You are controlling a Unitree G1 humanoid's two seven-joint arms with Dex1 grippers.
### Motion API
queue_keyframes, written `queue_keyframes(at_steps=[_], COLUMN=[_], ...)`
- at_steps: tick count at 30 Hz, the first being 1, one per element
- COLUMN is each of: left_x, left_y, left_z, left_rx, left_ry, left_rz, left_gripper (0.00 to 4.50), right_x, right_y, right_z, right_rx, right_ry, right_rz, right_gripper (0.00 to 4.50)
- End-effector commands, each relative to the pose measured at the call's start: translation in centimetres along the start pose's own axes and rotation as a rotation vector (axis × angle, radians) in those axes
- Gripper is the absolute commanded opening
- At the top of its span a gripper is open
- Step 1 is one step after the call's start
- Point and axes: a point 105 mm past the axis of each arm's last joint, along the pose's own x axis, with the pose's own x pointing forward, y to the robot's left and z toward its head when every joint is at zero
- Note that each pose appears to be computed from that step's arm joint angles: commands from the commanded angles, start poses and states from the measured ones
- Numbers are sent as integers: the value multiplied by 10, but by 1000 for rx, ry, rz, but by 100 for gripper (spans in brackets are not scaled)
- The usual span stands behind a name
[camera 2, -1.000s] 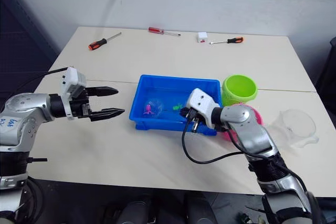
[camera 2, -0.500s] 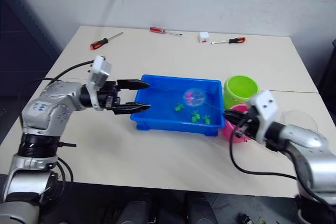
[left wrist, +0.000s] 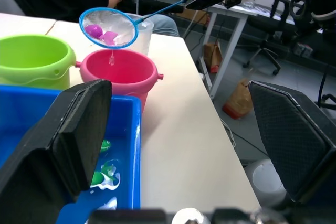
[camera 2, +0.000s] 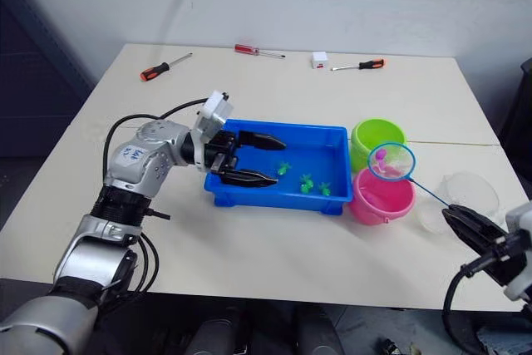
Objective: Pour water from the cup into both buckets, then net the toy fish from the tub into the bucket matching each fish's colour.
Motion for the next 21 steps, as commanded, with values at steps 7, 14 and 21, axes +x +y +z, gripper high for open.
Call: queue_keyframes(at_steps=[7, 14, 21], left_x=[5, 4, -3], left_y=[4, 4, 6], left_z=[3, 4, 3], left_rx=[45, 46, 44], left_ry=[1, -3, 4], left_rz=[-35, -24, 9], left_gripper=[448, 448, 448], right_x=[-13, -4, -1], right_y=[-7, -15, -22], right_z=[13, 12, 23], right_rx=[-903, -1380, -1480], right_ry=[106, 165, 101], right_rz=[-52, 36, 15], right_gripper=[0, 0, 0])
